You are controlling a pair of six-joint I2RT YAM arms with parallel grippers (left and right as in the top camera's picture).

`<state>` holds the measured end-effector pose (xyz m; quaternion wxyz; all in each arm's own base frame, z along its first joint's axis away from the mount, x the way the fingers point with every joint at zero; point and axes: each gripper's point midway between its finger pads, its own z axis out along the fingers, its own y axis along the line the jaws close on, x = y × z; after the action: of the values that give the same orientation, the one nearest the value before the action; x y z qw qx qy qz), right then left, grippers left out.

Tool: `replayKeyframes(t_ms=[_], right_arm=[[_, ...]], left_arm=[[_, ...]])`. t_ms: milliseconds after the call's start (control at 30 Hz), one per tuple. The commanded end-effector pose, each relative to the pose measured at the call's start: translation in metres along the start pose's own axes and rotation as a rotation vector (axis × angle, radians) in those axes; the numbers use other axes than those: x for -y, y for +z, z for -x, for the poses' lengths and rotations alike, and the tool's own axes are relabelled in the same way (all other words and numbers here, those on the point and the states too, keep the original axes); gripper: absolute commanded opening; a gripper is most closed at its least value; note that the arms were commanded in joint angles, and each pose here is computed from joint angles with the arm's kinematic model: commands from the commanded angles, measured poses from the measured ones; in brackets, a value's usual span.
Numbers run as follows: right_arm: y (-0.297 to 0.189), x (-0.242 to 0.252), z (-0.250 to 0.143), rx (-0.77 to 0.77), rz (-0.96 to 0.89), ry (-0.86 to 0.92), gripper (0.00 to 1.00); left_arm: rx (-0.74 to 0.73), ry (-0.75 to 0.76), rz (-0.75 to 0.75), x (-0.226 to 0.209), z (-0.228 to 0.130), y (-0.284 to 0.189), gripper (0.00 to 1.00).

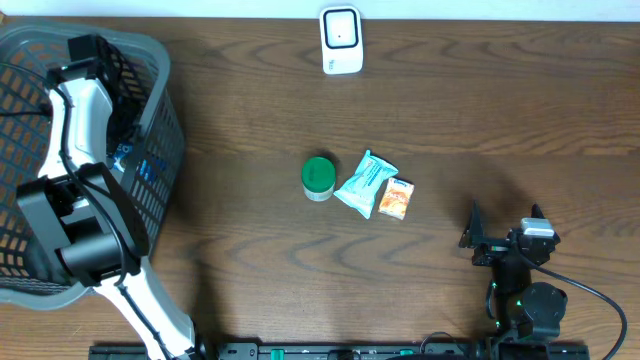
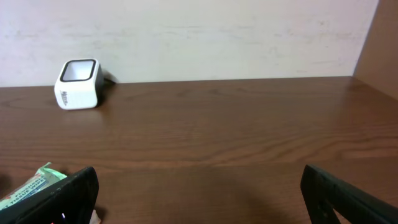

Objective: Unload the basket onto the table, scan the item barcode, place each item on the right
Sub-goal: 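Reach the left gripper into the basket and grasp the blue Oreo pack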

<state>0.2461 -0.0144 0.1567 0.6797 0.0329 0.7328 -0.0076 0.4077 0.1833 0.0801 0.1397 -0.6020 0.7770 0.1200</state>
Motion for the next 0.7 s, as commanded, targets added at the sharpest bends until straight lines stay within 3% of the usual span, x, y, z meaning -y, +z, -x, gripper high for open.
replayKeyframes(t_ms=[0,467,533,633,667], right_arm=[[0.000,0.000,0.000,0.000,0.000,-0.012,0.99],[0.000,0.000,0.000,0.000,0.000,-0.012,0.99],[0.000,0.000,0.000,0.000,0.000,-0.012,0.99],[0.000,0.000,0.000,0.000,0.000,-0.012,0.99],[0.000,0.000,0.000,0.000,0.000,-0.012,0.99]], left_arm=[[0.010,0.002,0.053,-0.006,-0.003,0.014,0.98],[-0.022,0.038,0.139,-0.015,-0.025,0.064,0.99],[-0.027,0.061,0.145,-0.016,-0.026,0.065,0.85],[-0.031,0.123,0.144,-0.017,-0.025,0.063,0.56],[-0.034,0.139,0.149,-0.019,-0.025,0.060,0.37]])
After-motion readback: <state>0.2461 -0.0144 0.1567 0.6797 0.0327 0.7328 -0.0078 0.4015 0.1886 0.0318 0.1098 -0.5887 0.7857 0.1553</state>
